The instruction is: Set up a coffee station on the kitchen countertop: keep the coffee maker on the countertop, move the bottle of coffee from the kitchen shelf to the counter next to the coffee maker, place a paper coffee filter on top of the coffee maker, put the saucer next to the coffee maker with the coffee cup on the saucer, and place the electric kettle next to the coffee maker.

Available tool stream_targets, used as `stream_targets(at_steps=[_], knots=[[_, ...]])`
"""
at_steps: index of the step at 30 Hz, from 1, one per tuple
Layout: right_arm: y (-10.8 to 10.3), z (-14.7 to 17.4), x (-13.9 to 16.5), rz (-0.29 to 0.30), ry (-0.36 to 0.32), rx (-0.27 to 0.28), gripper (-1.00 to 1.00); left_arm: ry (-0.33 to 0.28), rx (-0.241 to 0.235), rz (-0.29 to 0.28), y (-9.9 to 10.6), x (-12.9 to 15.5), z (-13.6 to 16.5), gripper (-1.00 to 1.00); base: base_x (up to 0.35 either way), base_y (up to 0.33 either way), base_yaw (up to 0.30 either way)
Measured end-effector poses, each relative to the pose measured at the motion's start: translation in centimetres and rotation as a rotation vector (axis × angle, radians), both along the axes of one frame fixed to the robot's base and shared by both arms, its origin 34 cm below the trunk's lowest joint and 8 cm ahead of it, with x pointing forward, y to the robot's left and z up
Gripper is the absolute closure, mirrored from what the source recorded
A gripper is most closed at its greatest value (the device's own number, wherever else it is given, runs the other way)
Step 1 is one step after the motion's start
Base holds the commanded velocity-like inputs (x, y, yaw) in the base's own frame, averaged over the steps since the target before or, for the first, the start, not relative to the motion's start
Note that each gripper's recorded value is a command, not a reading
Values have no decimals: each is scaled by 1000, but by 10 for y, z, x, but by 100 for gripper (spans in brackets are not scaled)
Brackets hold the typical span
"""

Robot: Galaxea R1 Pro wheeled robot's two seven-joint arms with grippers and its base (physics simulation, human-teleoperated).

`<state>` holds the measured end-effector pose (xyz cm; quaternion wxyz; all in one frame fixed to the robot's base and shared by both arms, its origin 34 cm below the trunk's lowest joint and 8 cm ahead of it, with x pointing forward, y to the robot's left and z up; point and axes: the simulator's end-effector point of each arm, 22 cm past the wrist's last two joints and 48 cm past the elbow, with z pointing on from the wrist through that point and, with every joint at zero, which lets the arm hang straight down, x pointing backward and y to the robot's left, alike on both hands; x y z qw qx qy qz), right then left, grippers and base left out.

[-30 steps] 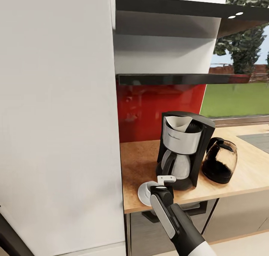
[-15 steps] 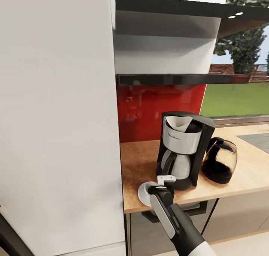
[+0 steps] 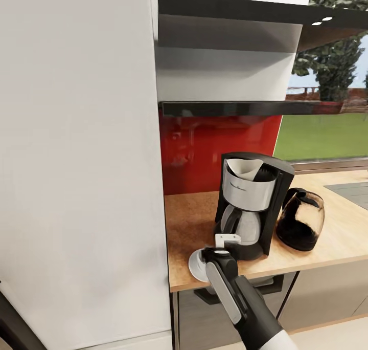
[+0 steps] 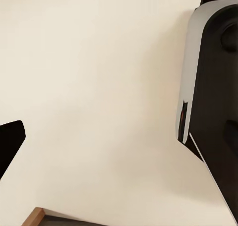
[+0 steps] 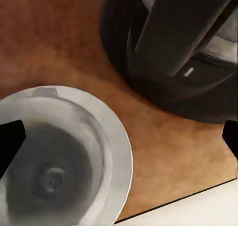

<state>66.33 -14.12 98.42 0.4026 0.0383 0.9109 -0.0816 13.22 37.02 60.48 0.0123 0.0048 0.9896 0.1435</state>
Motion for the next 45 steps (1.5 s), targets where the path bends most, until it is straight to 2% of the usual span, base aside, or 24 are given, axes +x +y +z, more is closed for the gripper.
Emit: stream_targets(at_steps=[4,8,19,25,35,45], knots=[[5,40,8,3,-92,40,-100,1,0,-1,0,-1,0,-100,0,0,0],[7,53,10,4,-121,54,-100,0,0,-2,0,0,0,-100,0,0,0],[6,54,10,5,-124,52,-100,-1,-1,-2,0,0,0,-100,-2,0,0],[6,53,11,4,-122,51,-100,0,-2,-2,0,0,0,-100,-223,0,-15],[5,53,11,3,-123,51,-100,0,-2,-4,0,1,0,-100,-308,-2,-260],[3,50,10,0,-118,44,-100,-3,-2,-2,0,1,0,-100,-79,-58,-275]])
